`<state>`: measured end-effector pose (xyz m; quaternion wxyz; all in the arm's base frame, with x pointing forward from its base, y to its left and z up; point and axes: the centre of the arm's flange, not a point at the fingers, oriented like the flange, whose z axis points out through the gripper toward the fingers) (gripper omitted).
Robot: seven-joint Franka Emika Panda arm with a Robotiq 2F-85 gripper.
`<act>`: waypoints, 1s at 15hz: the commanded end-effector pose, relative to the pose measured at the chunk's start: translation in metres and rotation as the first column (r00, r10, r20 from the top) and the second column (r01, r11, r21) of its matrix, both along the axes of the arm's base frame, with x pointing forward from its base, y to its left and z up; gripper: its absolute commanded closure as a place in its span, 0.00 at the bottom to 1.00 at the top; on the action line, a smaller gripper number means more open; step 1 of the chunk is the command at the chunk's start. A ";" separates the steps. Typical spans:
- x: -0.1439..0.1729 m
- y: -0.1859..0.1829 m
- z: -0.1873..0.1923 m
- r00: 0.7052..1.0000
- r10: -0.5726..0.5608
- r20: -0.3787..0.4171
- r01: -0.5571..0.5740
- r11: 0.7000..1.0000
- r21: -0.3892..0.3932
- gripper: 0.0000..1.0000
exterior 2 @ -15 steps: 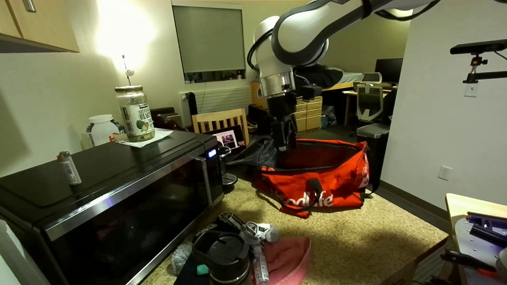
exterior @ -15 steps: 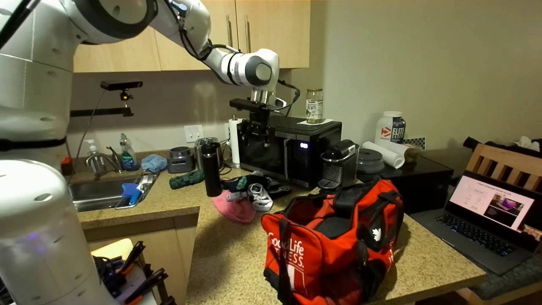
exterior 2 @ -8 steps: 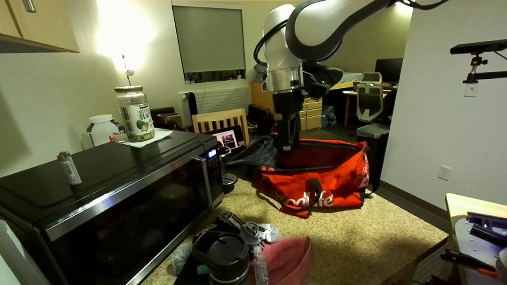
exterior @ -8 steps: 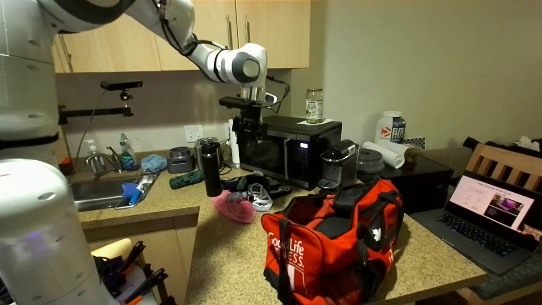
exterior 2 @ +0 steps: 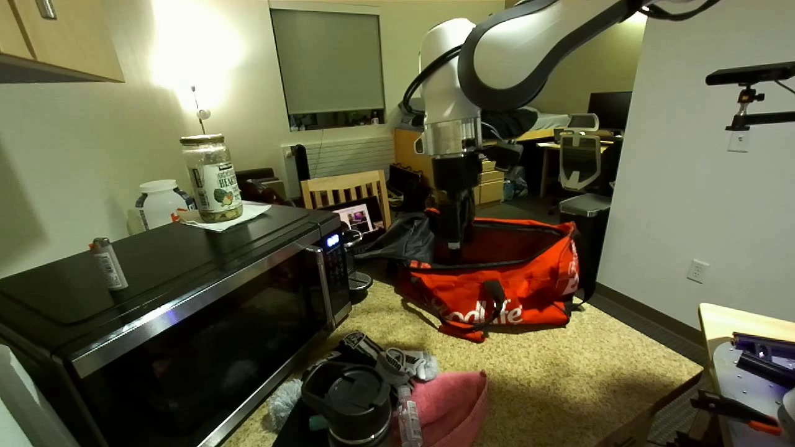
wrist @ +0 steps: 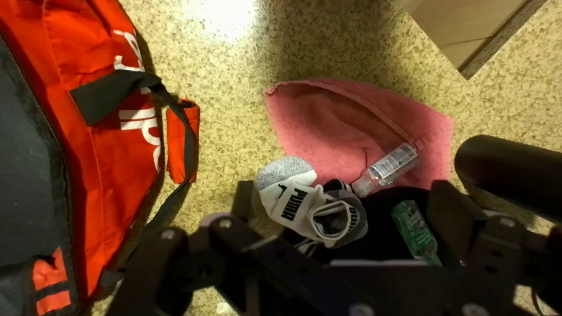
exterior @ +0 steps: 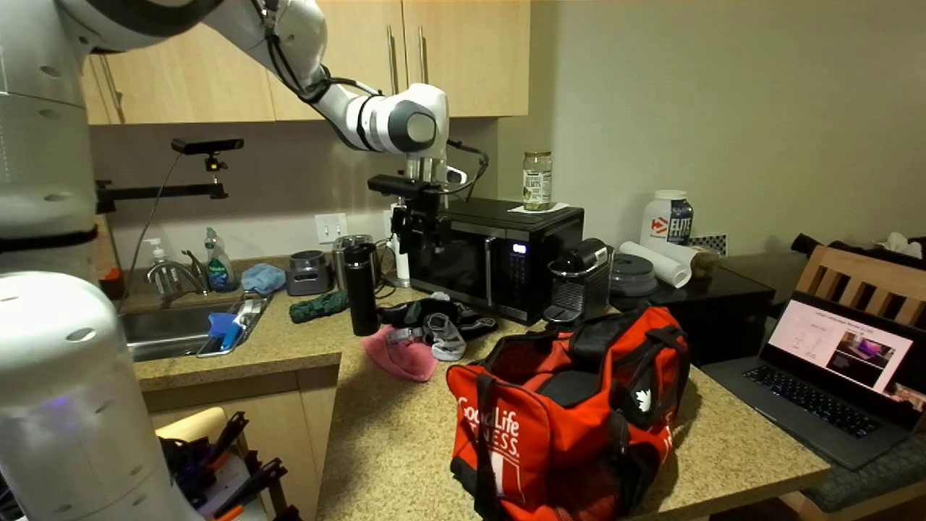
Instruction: Pick up the pair of socks and put it in the bag
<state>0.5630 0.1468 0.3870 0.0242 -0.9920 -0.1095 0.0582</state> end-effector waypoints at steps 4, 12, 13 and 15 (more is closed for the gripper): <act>-0.003 0.000 -0.005 1.000 0.000 -0.012 0.000 1.000 -0.002 0.00; -0.003 0.000 -0.005 1.000 0.000 -0.012 0.000 1.000 -0.002 0.00; -0.003 0.000 -0.005 1.000 0.000 -0.012 0.000 1.000 -0.002 0.00; -0.003 0.000 -0.005 1.000 0.000 -0.012 0.000 1.000 -0.002 0.00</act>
